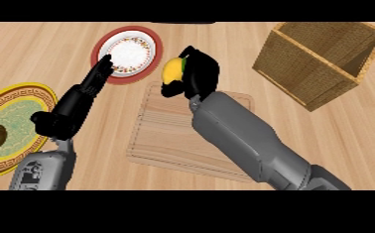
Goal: Pick the lemon from the cutting board and place it in the basket
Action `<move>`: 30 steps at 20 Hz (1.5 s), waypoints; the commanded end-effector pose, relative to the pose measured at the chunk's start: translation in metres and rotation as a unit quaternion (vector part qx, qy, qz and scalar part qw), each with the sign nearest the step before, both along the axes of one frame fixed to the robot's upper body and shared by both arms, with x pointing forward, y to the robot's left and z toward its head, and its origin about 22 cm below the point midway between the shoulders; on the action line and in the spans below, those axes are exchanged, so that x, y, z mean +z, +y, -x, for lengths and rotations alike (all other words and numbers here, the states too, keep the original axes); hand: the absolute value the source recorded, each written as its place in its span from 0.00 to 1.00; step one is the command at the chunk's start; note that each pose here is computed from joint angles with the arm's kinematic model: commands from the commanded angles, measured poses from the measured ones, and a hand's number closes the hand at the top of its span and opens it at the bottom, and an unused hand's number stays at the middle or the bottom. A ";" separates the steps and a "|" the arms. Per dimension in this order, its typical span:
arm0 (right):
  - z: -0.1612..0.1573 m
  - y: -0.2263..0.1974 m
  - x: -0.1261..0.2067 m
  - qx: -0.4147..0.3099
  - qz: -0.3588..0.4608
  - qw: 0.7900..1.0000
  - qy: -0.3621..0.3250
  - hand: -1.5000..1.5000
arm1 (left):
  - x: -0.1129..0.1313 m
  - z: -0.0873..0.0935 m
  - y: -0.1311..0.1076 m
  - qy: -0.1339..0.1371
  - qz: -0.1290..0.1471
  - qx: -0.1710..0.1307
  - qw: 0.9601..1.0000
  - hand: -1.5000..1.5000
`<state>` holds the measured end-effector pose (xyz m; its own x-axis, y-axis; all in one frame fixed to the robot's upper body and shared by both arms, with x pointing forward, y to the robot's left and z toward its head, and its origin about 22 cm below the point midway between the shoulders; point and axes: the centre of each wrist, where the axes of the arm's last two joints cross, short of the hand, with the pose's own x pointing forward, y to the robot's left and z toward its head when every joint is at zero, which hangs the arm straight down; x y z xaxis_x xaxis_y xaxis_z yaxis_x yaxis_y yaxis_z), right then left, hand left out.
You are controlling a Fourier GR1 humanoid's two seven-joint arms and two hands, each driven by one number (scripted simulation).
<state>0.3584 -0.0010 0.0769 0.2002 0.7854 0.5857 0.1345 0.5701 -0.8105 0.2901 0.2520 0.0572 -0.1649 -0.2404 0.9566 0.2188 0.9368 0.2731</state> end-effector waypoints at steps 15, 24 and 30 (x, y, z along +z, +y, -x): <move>-0.001 0.033 0.135 -0.133 -0.037 0.978 -0.157 1.00 | -0.013 0.018 0.025 0.002 -0.005 0.026 1.000 0.50; -0.048 -0.031 0.168 -0.221 -0.040 0.955 -0.194 1.00 | 0.016 0.011 0.008 -0.003 0.001 0.011 1.000 0.50; -0.073 -0.090 0.165 -0.273 -0.043 0.934 -0.224 1.00 | 0.002 0.017 0.017 -0.006 0.004 0.021 1.000 0.50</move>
